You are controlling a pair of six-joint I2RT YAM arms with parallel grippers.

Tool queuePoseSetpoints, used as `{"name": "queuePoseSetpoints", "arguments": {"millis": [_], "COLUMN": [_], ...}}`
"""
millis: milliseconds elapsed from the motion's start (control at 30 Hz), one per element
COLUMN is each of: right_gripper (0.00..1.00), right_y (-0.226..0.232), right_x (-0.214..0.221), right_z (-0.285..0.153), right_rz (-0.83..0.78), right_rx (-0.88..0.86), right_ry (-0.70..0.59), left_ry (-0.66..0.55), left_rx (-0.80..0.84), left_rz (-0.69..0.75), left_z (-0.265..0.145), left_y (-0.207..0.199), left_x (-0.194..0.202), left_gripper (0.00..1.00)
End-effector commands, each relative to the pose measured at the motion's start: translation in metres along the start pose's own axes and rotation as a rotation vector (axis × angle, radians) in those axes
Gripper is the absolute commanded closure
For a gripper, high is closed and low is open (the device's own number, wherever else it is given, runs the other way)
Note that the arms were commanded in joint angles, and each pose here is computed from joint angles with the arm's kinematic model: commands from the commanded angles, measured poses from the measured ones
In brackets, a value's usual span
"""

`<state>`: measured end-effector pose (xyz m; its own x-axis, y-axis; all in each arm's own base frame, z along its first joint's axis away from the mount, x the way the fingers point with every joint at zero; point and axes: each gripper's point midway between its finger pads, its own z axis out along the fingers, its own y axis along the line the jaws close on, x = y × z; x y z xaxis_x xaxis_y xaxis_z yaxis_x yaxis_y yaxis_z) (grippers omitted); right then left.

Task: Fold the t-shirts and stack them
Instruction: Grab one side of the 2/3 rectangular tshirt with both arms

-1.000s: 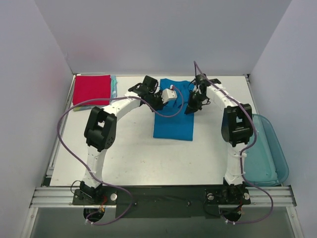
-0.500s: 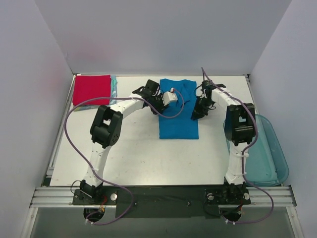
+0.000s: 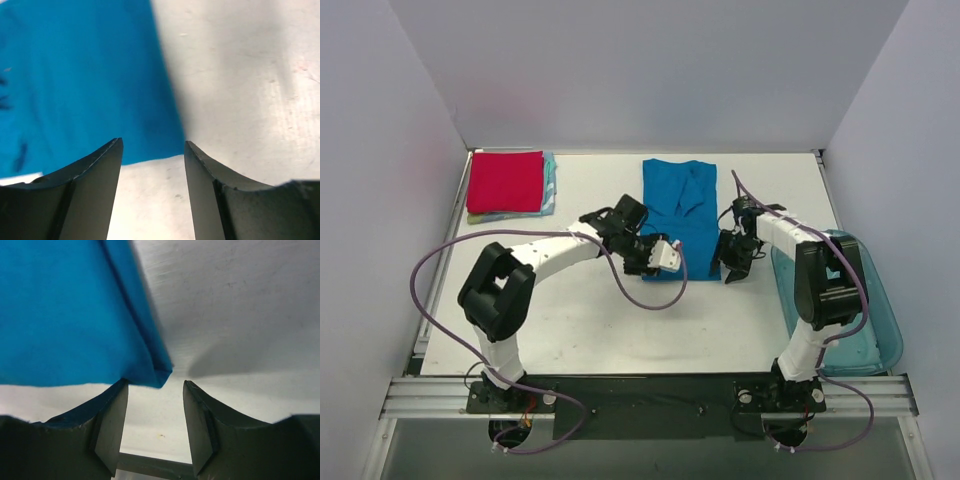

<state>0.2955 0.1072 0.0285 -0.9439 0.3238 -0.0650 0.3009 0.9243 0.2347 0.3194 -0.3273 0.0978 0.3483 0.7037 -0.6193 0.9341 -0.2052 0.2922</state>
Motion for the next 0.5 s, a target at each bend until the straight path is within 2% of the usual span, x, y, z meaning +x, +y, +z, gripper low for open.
{"name": "queuePoseSetpoints", "arguments": {"millis": [0, 233, 300, 400, 467], "right_gripper": [0.56, 0.61, 0.67, 0.85, 0.96], "right_y": [-0.002, -0.012, -0.013, -0.015, -0.017], "right_x": [0.001, 0.012, 0.014, 0.013, 0.009], "right_z": [0.022, 0.043, 0.044, 0.044, 0.043], "right_rz": [0.044, 0.100, 0.104, 0.104, 0.104], "right_rx": [0.015, 0.029, 0.031, 0.038, 0.044], "right_ry": [0.002, 0.022, 0.027, 0.021, 0.007], "left_ry": [-0.002, 0.070, 0.071, 0.091, 0.094], "left_rx": [0.043, 0.040, 0.011, -0.024, -0.057], "left_rz": [0.056, 0.028, 0.031, 0.038, 0.038], "left_z": [0.023, 0.037, 0.041, 0.044, 0.046], "left_y": [-0.021, -0.031, -0.027, -0.024, -0.019], "left_x": [0.013, 0.037, 0.039, 0.046, 0.048], "left_gripper": [0.36, 0.35, 0.36, 0.40, 0.53]}}
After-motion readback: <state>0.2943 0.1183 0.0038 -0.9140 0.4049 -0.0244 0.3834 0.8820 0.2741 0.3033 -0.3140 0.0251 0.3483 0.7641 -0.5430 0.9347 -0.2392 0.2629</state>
